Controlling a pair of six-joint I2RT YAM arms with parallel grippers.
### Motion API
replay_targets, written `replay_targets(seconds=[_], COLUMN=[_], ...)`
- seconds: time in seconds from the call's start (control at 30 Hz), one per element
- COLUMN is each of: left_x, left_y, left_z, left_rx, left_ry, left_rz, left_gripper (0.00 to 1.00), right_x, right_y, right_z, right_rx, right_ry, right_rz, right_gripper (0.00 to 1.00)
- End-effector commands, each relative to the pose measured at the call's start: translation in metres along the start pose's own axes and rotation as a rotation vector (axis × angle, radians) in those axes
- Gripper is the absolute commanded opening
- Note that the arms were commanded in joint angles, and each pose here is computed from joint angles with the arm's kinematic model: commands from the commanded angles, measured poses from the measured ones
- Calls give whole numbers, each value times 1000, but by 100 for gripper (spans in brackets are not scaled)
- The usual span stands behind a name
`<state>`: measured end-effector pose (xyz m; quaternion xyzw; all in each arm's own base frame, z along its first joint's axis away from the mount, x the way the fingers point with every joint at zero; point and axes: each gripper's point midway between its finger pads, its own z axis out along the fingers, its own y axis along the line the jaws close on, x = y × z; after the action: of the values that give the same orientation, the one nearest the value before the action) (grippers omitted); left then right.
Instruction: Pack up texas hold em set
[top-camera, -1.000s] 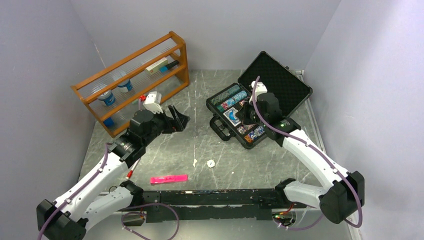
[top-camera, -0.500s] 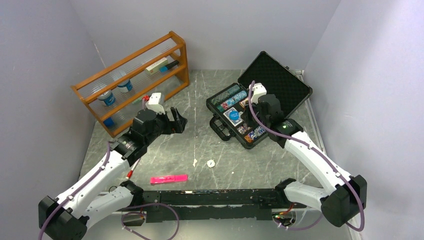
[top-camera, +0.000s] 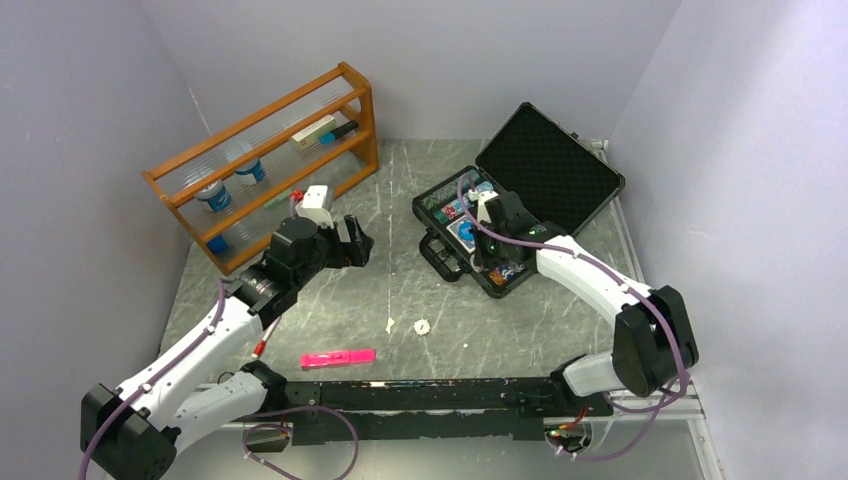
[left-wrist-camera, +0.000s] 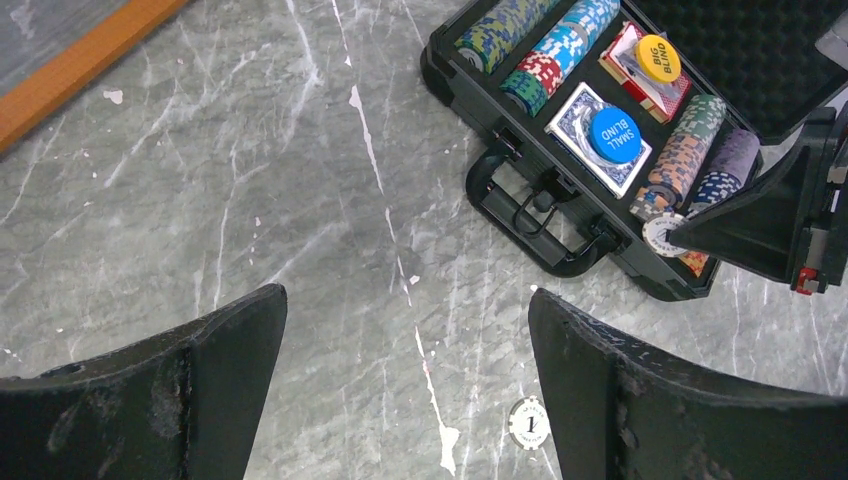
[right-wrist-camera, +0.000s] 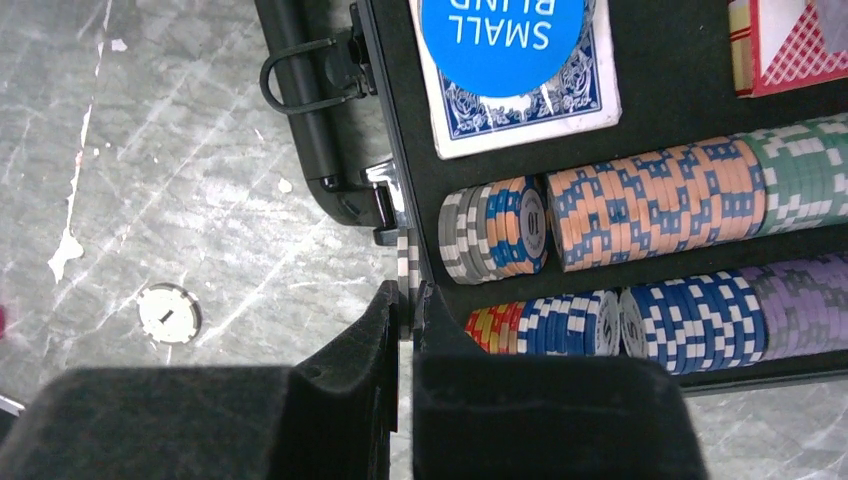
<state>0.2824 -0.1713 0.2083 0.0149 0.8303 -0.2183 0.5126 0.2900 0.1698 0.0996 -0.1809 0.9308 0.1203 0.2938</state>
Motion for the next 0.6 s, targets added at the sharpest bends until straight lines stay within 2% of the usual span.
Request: replay_targets(seconds=[0.0,0.27,0.43,0.57], left_x=[-24,-25,-25,-24], left_y=[-5,-3,0,0], left_z=[-3,-2,-3,-3], left_rx=[8,-6,-20,-19], left_ry=[-64,-61,-61,-61], left_rz=[16,26,31,31], left_gripper=[95,96,96,96], right_x=[-43,-42,-43,-37], right_y=[-3,-11,2,-3], right_z=[-9,5,5,9], right_rx=[32,69,-7,20], right_ry=[-120,-76,-80,-61], right_rz=[3,-23,-26,-26], right_gripper=[0,0,0,0])
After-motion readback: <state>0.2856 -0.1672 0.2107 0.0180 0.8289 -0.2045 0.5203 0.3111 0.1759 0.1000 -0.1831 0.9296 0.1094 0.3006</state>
